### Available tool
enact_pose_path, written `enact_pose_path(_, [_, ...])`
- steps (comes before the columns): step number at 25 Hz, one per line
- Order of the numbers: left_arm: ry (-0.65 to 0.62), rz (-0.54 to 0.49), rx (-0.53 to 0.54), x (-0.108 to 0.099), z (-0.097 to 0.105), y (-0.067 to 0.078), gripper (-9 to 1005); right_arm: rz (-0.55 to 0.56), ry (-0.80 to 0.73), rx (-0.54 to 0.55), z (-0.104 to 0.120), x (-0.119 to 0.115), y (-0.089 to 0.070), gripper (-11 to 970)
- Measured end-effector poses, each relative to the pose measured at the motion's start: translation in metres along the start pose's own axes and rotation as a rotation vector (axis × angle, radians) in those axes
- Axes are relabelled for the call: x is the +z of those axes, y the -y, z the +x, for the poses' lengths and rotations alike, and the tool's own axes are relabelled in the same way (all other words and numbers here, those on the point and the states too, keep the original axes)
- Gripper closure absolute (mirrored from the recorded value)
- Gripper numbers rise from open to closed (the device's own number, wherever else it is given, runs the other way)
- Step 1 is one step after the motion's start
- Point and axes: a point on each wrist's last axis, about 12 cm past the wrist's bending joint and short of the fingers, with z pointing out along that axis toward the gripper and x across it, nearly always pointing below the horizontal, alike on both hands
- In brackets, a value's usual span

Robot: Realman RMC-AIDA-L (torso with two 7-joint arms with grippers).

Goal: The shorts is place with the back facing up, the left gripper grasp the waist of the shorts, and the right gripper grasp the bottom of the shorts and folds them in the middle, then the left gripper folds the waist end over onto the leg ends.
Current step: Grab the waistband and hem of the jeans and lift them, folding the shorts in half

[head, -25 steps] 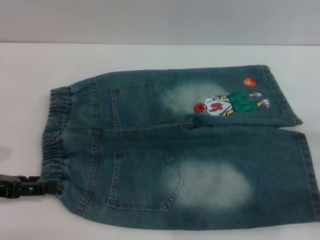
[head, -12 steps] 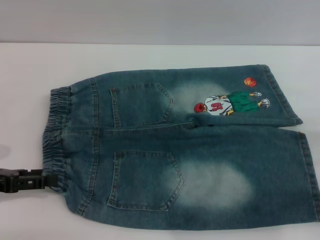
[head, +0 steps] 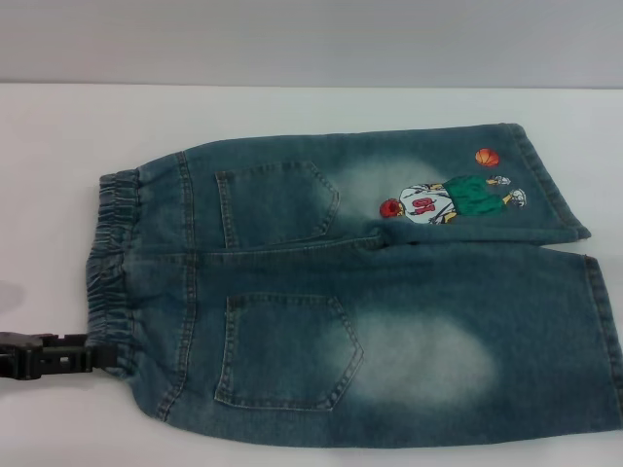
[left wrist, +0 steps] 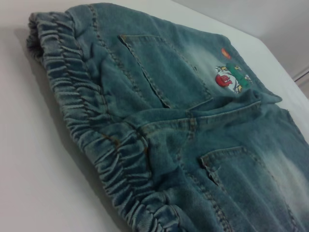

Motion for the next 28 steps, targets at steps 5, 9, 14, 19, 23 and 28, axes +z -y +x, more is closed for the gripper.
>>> enact_pose_path(5, [0.004,-0.014,-0.004,0.0,-0.001,-0.001,163,0.001,-0.001,0.0,0.0,0.0,0.0,279])
enact_pose_path(9, [0.022,-0.045,-0.015,-0.004,-0.005,-0.004,164,0.003,-0.002,0.0,0.0,-0.001,0.001,279])
enact_pose_path(14, [0.045,-0.112,-0.109,-0.009,-0.008,-0.009,164,0.004,-0.004,0.002,0.001,-0.002,0.001,279])
enact_pose_path(19, [0.073,-0.121,-0.195,-0.018,-0.013,-0.004,165,0.007,-0.021,0.001,0.003,-0.002,0.001,279])
enact_pose_path(23, [0.096,-0.127,-0.261,-0.026,-0.017,-0.001,166,0.006,-0.027,-0.001,0.003,-0.001,0.001,280])
enact_pose_path(28, [0.073,-0.128,-0.329,-0.032,-0.018,-0.001,166,0.003,-0.029,-0.007,0.003,0.001,0.001,280])
